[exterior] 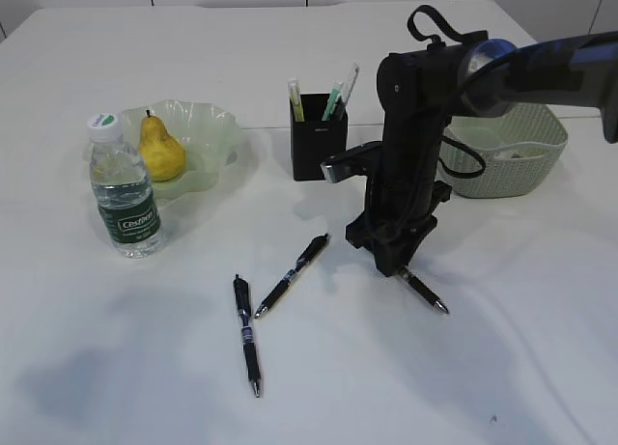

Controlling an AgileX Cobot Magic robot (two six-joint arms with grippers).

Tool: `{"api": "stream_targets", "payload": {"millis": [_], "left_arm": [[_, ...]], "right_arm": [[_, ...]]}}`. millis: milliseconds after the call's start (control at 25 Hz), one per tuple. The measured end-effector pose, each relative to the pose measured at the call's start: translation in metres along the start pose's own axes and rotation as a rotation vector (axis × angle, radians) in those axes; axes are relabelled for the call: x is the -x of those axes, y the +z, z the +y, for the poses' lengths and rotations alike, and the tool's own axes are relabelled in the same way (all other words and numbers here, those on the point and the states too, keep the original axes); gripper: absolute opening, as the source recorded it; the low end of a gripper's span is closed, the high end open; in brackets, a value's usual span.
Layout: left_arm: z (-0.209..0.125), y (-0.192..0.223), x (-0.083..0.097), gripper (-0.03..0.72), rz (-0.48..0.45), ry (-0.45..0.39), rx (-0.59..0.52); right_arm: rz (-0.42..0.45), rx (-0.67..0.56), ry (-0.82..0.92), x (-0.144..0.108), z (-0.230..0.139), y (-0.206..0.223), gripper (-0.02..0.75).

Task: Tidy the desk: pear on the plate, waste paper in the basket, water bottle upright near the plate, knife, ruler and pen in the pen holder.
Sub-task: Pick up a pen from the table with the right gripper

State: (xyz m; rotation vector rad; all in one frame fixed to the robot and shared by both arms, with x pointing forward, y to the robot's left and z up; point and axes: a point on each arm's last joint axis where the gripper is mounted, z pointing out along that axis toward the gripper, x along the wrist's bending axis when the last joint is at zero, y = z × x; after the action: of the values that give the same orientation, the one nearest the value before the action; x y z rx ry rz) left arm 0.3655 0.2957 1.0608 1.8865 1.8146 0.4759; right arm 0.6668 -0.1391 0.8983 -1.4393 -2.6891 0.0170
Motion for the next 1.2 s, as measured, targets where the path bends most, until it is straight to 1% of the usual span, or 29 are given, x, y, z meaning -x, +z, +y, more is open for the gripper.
{"api": "stream_targets", "payload": {"millis": [120, 240, 400, 920, 1200], "left_arm": [[-0.0006, 0.0000, 0.0001, 0.240, -0.001, 0.000, -0.006], [-0.0011, 0.0000, 0.0001, 0.240, -0.002, 0.000, -0.012], [-0.0013, 0.0000, 0.0002, 0.240, -0.002, 0.000, -0.014], [-0.0022, 0.0000, 0.0003, 0.239, -0.003, 0.000, -0.024], [-0.0025, 0.0000, 0.0003, 0.239, -0.004, 0.000, -0.028]], "right_arm": [[-0.001, -0.002, 0.000, 0.0002, 0.0000, 0.0007, 0.212], [-0.002, -0.002, -0.001, 0.0002, 0.0000, 0.0007, 0.161], [-0.002, -0.002, -0.001, 0.0002, 0.0000, 0.0007, 0.132], [-0.003, 0.002, 0.003, 0.0005, 0.0010, 0.0005, 0.122], [0.002, 0.016, 0.049, 0.0003, 0.0035, -0.0022, 0.122]]}}
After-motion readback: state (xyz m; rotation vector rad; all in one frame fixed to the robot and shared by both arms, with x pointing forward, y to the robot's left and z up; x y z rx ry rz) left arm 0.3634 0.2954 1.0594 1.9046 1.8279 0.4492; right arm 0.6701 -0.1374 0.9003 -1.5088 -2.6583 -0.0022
